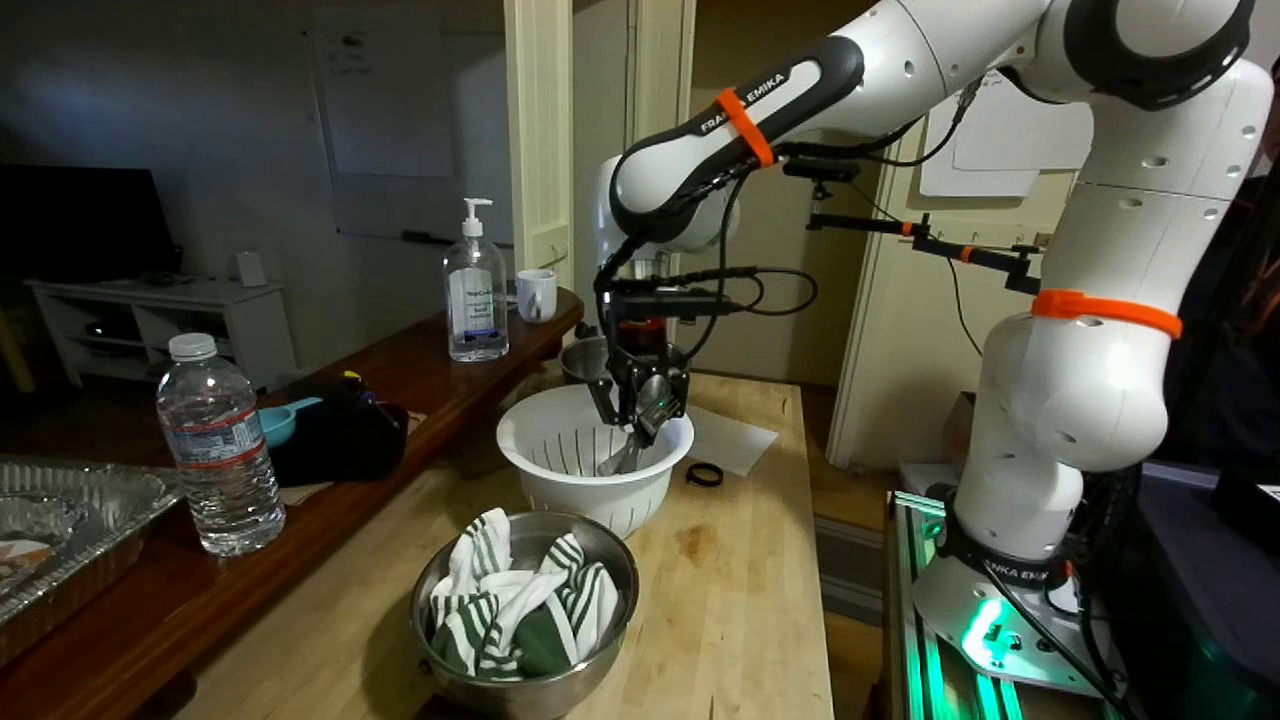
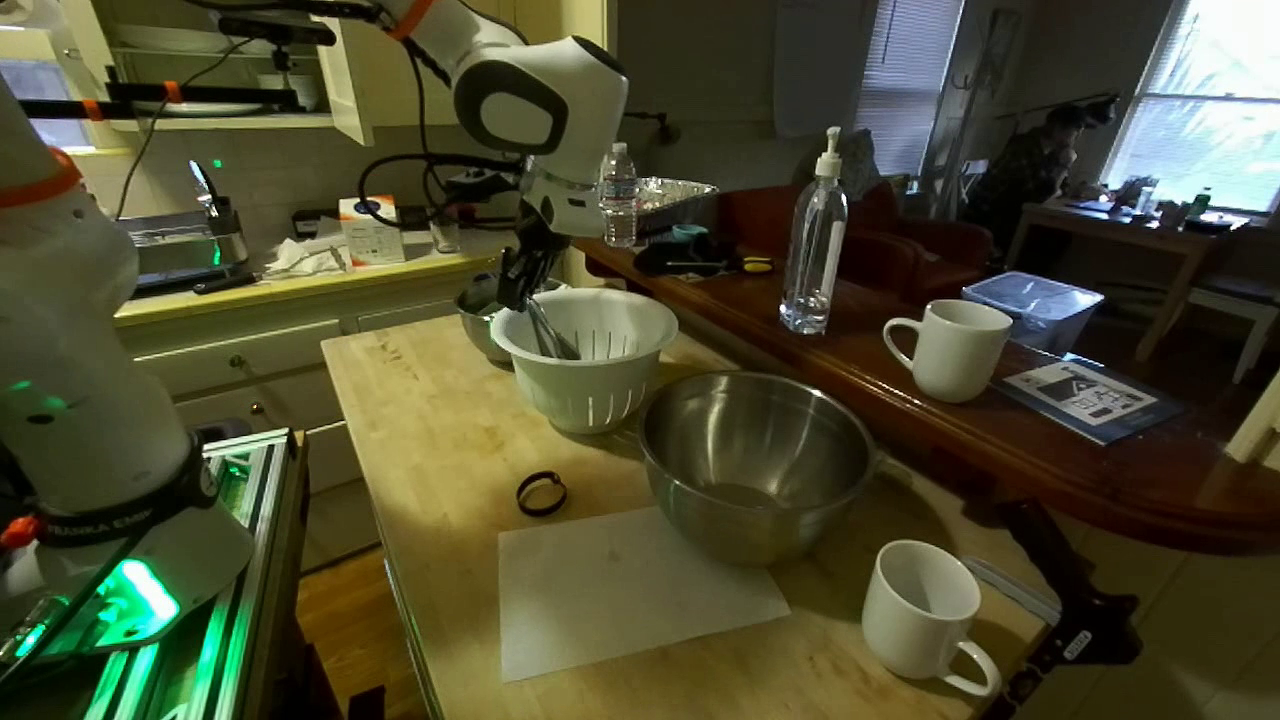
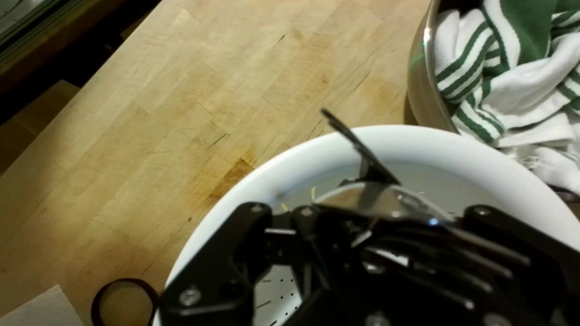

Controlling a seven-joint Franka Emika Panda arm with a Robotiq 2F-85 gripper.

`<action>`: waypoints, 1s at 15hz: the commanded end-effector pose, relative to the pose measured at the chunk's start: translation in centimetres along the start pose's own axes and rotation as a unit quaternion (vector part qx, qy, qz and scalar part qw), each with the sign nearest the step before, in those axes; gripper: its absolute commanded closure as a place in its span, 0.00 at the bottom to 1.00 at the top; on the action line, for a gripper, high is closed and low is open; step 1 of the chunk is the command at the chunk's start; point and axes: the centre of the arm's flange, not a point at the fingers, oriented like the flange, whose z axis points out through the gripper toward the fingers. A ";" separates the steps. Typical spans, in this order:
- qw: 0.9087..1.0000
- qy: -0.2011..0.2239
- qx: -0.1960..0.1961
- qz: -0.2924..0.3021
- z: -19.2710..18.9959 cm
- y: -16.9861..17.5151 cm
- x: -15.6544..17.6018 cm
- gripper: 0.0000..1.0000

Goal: Move the cutlery to the silver bowl on the right

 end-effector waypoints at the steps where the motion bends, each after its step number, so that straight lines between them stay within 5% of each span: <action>1: 0.999 0.031 -0.020 -0.017 -3.4 0.3 -2.1 0.98; 9: 0.992 0.122 -0.017 -0.024 -11.9 0.6 -5.3 0.98; 15: 0.986 0.166 0.004 -0.004 -16.7 6.7 -3.7 0.98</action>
